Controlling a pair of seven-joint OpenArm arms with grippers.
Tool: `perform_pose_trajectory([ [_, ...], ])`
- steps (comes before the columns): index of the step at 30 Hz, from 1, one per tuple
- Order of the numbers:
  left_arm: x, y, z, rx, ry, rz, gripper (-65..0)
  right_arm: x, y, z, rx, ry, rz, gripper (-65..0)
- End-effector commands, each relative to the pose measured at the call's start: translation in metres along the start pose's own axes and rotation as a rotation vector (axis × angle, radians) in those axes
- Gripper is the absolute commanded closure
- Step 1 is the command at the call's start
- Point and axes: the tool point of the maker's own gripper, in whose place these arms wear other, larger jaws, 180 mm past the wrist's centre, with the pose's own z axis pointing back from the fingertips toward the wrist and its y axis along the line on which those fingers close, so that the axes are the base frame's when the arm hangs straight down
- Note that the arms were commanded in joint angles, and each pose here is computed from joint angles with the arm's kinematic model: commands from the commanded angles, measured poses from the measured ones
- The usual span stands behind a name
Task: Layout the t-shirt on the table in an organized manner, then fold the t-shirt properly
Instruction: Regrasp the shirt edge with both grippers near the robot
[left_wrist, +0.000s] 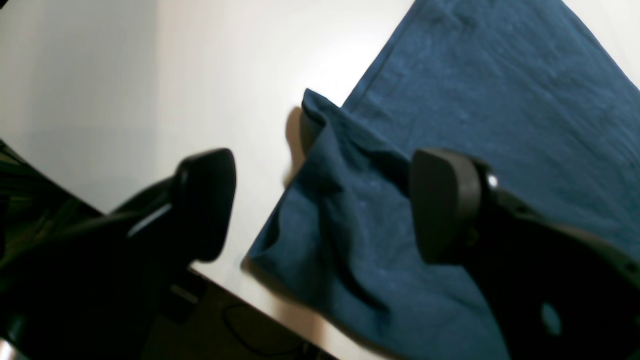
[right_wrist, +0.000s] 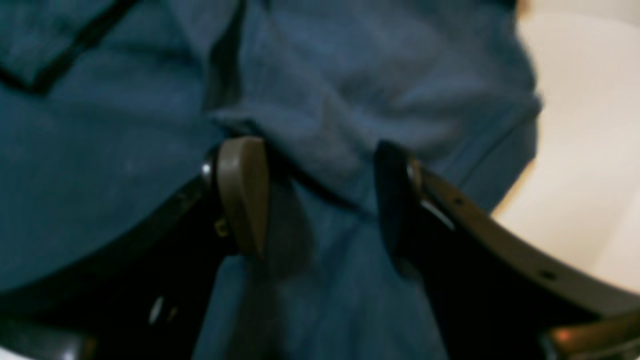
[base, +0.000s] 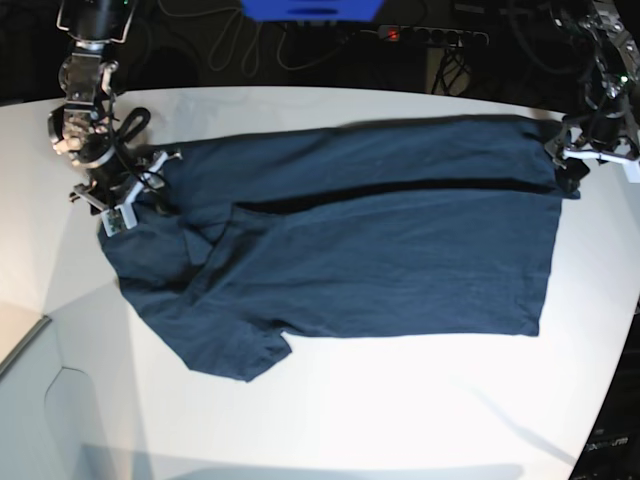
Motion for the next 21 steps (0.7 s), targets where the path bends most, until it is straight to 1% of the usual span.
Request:
perform_pose_trajectory([
  [1, 0.016, -0.001, 0.001, -0.007, -0.047, -0.013, -52.4, 0.017, -0.012, 0.001, -0.033, -0.053, 0.011, -33.3],
  [3, 0.016, -0.001, 0.001, -0.007, -0.047, -0.013, -52.4, 0.017, -0.012, 0.001, -0.033, -0.053, 0.011, -30.5],
  [5, 0.016, -0.001, 0.001, -0.008, -0.048, -0.012, -52.4, 0.018, -0.013, 0.001, -0.033, -0.054, 0.011, -24.8],
  [8, 0.017, -0.002, 0.001, -0.009, -0.049, -0.012, -52.4, 0.024, -0.015, -0.002, -0.036, -0.063, 0.012, -12.7],
  [11, 0.017, -0.002, 0.0, -0.009, -0.049, -0.011, -52.4, 0.014, -0.012, -0.004, -0.027, -0.041, -0.004, -1.0],
  [12, 0.015, -0.001, 0.0, -0.008, -0.045, -0.008, -52.4, 0.014, -0.012, -0.005, -0.025, -0.039, -0.007, 0.0],
  [17, 0.005, 0.012, -0.006, 0.013, -0.006, 0.001, -52.4, 0.014, -0.015, -0.006, -0.031, -0.04, -0.011, 0.0],
  [19, 0.004, 0.014, -0.006, 0.014, -0.005, 0.003, -52.4, 0.015, -0.016, -0.006, -0.033, -0.043, -0.011, 0.0],
  [21, 0.005, 0.014, -0.006, 0.014, -0.008, 0.003, -52.4, 0.016, -0.024, -0.002, -0.056, -0.05, -0.022, 0.0],
])
